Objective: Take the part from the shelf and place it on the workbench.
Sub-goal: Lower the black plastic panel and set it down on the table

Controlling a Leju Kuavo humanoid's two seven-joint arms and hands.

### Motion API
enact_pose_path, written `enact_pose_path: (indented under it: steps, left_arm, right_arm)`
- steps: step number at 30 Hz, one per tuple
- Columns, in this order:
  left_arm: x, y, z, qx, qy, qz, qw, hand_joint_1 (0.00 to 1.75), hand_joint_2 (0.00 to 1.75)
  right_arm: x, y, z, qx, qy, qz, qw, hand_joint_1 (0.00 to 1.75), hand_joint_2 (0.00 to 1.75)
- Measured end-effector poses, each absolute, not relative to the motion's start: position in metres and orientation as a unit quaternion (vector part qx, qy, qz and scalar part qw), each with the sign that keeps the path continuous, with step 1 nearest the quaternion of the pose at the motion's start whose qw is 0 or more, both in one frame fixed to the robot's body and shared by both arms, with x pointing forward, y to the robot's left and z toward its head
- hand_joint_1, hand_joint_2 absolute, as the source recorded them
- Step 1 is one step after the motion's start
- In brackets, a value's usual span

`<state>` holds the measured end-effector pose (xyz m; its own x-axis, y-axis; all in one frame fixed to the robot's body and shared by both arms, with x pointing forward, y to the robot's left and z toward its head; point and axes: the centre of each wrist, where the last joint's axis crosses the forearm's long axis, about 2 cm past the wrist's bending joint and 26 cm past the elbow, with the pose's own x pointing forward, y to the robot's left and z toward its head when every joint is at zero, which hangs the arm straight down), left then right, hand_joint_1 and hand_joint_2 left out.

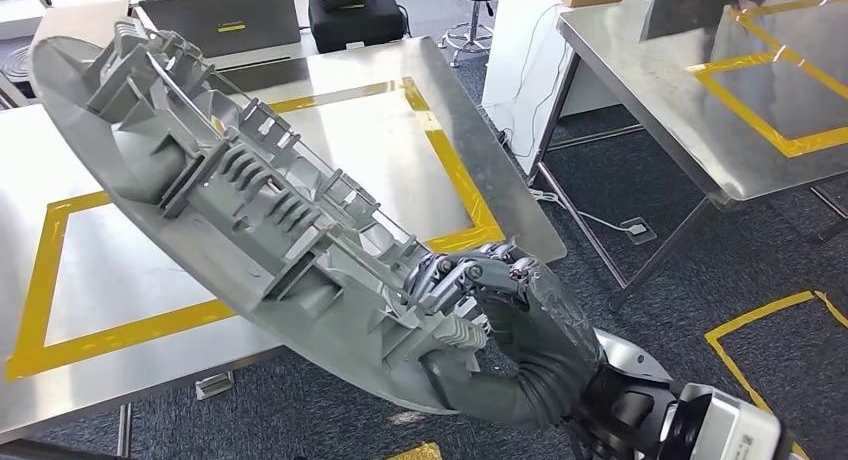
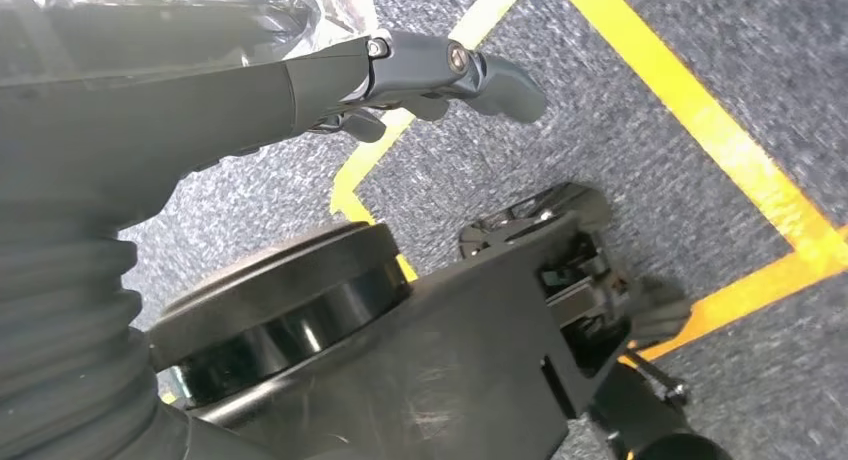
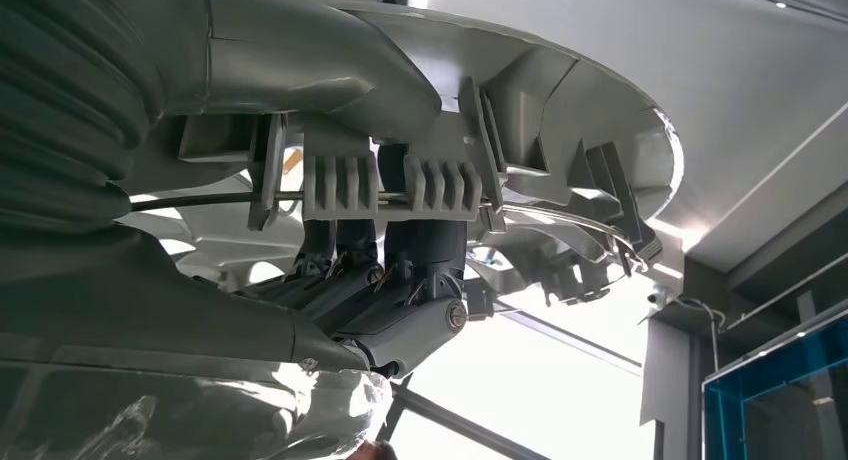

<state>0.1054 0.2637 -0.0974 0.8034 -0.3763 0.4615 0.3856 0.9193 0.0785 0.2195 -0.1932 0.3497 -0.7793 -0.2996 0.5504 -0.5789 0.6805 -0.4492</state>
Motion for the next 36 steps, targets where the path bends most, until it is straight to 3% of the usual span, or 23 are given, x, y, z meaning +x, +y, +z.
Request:
enact_pose_path:
  steps: [36]
  left_arm:
    - [0.1072, 0.2628, -0.0967, -0.009, -0.243, -0.202, 0.949, 0.00, 1.75]
  right_arm:
    - [0.2196, -0.1935, 0.3504, 0.245, -0.889, 0.315, 0.223, 1.75, 1.75]
